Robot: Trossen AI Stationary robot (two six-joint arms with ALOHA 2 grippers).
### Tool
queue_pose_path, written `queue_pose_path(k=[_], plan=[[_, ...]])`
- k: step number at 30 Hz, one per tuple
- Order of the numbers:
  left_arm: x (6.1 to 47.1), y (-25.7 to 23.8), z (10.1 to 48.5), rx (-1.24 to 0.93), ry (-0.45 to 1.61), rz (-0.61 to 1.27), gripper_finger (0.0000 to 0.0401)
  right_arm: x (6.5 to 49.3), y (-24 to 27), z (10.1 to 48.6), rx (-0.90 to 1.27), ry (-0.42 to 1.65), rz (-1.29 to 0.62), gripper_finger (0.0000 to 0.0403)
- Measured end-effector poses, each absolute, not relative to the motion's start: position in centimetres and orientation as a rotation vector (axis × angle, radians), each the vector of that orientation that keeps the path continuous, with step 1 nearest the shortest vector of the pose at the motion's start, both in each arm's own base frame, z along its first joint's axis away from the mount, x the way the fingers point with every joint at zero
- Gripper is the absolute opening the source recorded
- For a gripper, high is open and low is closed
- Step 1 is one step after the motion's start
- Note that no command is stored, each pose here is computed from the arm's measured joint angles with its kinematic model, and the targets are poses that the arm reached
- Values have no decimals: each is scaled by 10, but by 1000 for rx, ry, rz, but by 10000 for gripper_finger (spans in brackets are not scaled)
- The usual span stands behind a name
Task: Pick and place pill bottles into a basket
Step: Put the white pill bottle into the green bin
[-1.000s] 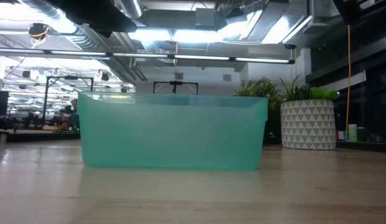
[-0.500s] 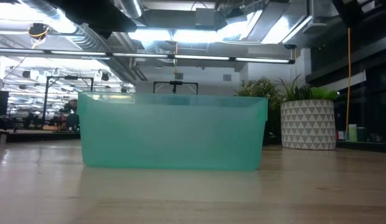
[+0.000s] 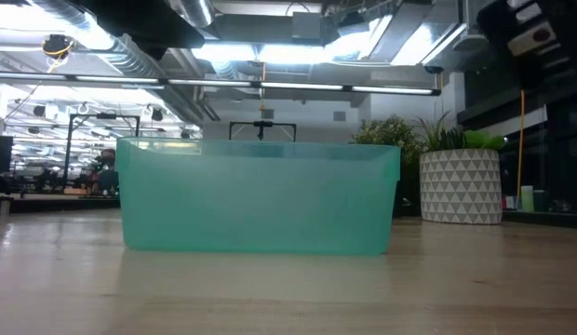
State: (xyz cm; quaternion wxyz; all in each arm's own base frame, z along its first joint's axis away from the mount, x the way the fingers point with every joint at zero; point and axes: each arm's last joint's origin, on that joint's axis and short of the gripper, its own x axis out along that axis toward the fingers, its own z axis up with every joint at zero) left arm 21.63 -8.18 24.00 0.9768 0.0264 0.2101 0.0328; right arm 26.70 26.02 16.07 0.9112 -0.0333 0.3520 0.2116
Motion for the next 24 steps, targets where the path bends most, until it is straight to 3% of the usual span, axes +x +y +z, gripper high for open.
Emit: queue_pose_path(k=[24], plan=[[216, -82, 240, 56, 423, 65, 3, 273, 264, 152, -83, 679, 429, 253]])
